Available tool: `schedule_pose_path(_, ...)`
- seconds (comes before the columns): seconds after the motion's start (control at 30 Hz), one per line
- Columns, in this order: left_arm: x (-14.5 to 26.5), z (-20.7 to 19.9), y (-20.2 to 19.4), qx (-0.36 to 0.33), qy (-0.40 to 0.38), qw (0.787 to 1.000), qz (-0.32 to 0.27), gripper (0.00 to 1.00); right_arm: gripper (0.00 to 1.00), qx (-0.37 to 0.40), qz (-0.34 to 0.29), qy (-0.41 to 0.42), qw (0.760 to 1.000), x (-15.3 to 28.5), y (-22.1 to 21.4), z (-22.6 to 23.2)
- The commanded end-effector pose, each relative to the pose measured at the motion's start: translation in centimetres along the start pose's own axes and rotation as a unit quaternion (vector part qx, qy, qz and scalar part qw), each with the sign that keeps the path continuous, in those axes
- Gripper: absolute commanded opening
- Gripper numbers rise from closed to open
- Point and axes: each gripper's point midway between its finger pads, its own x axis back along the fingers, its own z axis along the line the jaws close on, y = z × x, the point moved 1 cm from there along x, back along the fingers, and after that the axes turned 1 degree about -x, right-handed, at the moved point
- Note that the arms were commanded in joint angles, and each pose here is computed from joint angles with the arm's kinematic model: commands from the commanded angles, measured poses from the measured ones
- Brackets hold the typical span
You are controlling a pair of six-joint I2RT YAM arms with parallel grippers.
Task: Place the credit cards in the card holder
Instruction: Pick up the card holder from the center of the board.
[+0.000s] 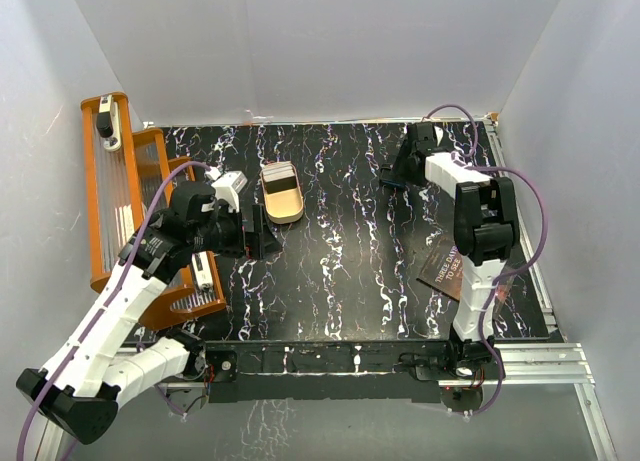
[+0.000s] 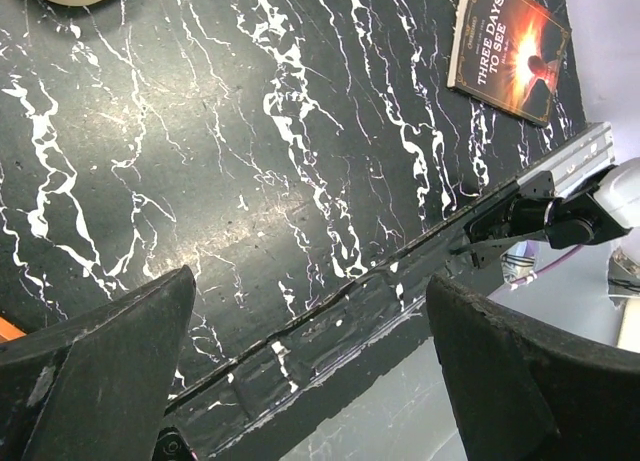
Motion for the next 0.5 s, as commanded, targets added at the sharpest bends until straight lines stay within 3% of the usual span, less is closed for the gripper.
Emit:
schedule_pose_path(0.0, 1.0, -1.3, -0.1, -0.014, -0.031, 0.999, 0.011, 0.99, 0.50, -0.014, -0.037, 0.032, 0.999, -0.4, 3.8, 1.1)
schedule_pose_path(0.33, 1.0, -1.0, 0.1, 0.020, -0.011, 1.000, 0.007, 0.99, 0.49, -0.024, 0.020, 0.077, 0.997, -3.2, 1.6, -0.3)
schedule_pose_path(0.47, 0.9, -1.1, 0.0, 0.038, -0.012, 0.999, 0.004, 0.99, 0.40, -0.014, 0.054, 0.086, 0.995, -3.8, -0.3, -0.4)
